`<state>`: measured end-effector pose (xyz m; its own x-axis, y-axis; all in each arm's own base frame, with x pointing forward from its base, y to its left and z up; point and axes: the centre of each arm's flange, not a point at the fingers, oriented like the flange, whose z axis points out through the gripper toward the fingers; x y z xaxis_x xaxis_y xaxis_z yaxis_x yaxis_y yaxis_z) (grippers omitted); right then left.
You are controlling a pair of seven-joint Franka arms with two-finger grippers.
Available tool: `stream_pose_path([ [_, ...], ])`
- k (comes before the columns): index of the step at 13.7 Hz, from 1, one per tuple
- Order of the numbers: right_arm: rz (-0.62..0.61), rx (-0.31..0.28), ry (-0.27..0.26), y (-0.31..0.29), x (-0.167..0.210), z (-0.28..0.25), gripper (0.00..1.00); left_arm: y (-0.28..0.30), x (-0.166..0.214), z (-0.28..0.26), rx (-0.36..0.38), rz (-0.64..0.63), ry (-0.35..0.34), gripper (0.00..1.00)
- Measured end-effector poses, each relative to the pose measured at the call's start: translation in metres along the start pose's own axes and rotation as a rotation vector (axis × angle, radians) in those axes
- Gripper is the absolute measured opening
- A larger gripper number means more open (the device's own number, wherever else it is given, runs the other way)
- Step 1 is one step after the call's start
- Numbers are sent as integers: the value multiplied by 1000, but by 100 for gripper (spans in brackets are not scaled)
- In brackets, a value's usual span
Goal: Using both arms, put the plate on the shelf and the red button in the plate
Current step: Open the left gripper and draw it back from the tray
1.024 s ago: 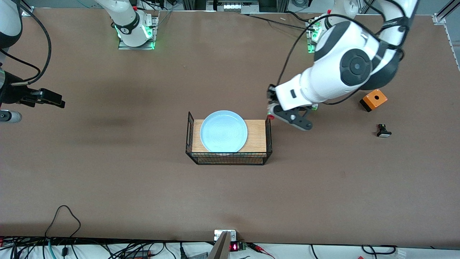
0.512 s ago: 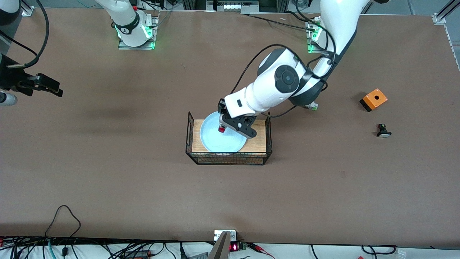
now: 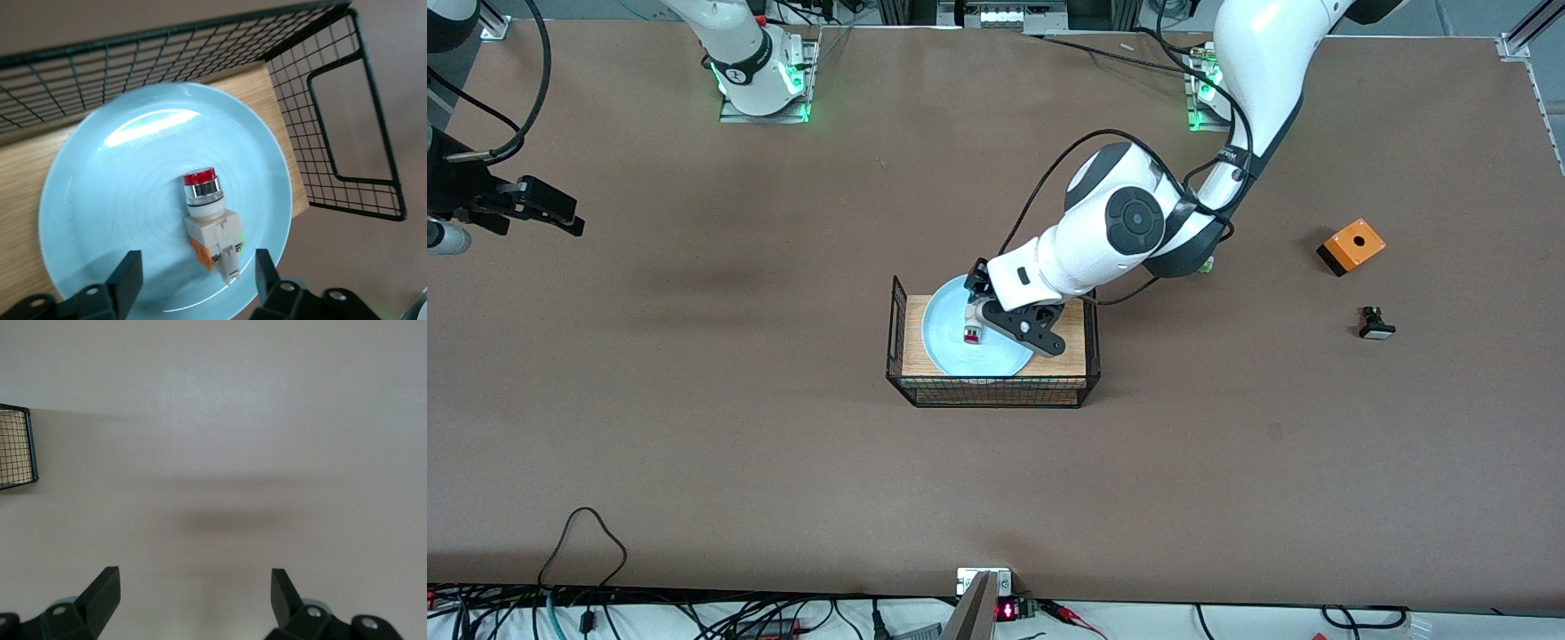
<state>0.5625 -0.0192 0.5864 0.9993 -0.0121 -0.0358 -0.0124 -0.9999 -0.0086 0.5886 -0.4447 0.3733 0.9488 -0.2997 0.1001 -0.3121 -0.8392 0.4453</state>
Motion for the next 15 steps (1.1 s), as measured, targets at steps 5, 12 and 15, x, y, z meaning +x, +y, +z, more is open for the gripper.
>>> stream_pose_path([
  [5, 2, 0, 4, 1, -1, -2, 100, -38, -10, -84, 206, 18, -149, 100],
  [12, 17, 0, 8, -1, -1, -4, 100, -172, -55, -269, 501, -216, -268, 100],
  [15, 23, 1, -8, 0, -3, -3, 100, -224, -77, -334, 520, -346, -205, 100],
])
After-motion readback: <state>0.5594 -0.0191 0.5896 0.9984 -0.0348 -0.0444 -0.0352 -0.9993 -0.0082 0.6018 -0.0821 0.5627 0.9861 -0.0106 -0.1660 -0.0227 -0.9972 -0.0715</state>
